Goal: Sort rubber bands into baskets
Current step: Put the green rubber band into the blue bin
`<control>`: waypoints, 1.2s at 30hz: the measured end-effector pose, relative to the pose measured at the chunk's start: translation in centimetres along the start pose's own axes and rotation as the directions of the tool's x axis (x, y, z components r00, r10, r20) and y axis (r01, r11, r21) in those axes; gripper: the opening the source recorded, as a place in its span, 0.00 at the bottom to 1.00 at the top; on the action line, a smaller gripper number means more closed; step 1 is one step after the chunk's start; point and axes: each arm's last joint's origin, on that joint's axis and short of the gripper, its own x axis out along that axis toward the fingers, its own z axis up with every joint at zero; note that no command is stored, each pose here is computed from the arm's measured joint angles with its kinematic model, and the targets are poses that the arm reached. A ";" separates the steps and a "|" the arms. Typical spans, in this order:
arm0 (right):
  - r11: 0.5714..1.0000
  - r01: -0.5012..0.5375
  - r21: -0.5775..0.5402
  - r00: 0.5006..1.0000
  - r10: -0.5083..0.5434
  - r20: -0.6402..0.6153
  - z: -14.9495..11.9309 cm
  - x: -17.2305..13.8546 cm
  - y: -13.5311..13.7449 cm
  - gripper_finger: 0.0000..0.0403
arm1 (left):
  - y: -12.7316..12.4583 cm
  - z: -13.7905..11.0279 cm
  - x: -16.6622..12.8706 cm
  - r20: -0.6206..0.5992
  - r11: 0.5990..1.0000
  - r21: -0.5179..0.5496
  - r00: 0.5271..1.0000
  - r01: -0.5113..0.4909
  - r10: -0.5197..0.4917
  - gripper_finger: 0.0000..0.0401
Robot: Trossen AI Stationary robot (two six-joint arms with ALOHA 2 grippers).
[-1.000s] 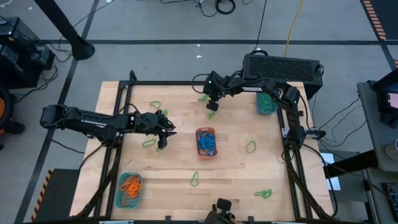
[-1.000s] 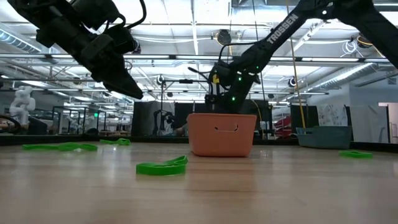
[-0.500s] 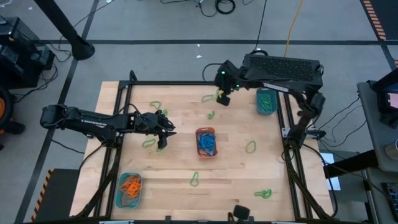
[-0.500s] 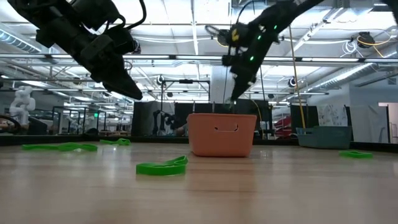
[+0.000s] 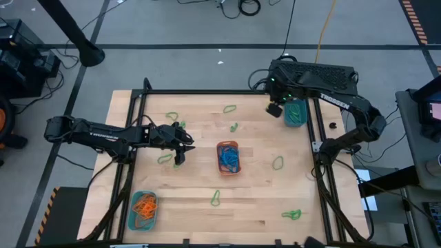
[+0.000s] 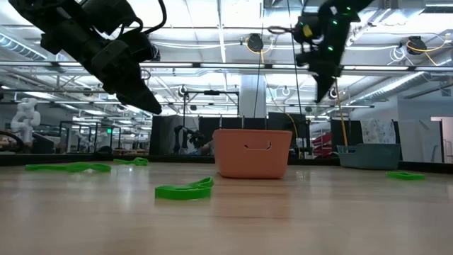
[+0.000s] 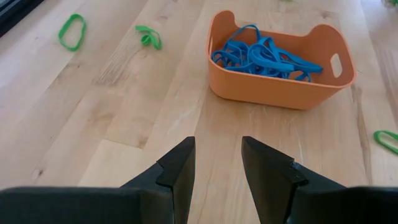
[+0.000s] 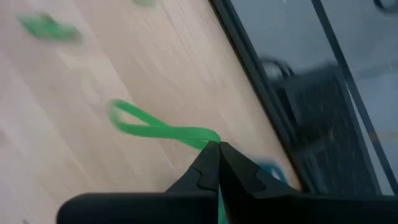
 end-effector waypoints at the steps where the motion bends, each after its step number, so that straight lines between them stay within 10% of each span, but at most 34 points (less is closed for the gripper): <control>1: 1.000 0.020 0.013 0.999 -0.020 -0.025 -0.8 0.2 -0.2 0.00 | 0.0 0.0 0.0 -0.002 1.000 0.000 1.000 0.000 0.000 0.35; 16: 0.957 0.218 0.192 0.940 -0.153 -0.304 -10.2 6.7 -1.5 0.00 | 0.0 -0.1 0.0 -0.011 1.000 0.000 1.000 -0.001 0.001 0.35; 36: 0.914 0.308 0.265 0.895 -0.184 -0.407 -10.9 6.5 -1.5 0.04 | 0.0 -0.1 0.0 -0.011 1.000 0.000 1.000 -0.002 0.002 0.35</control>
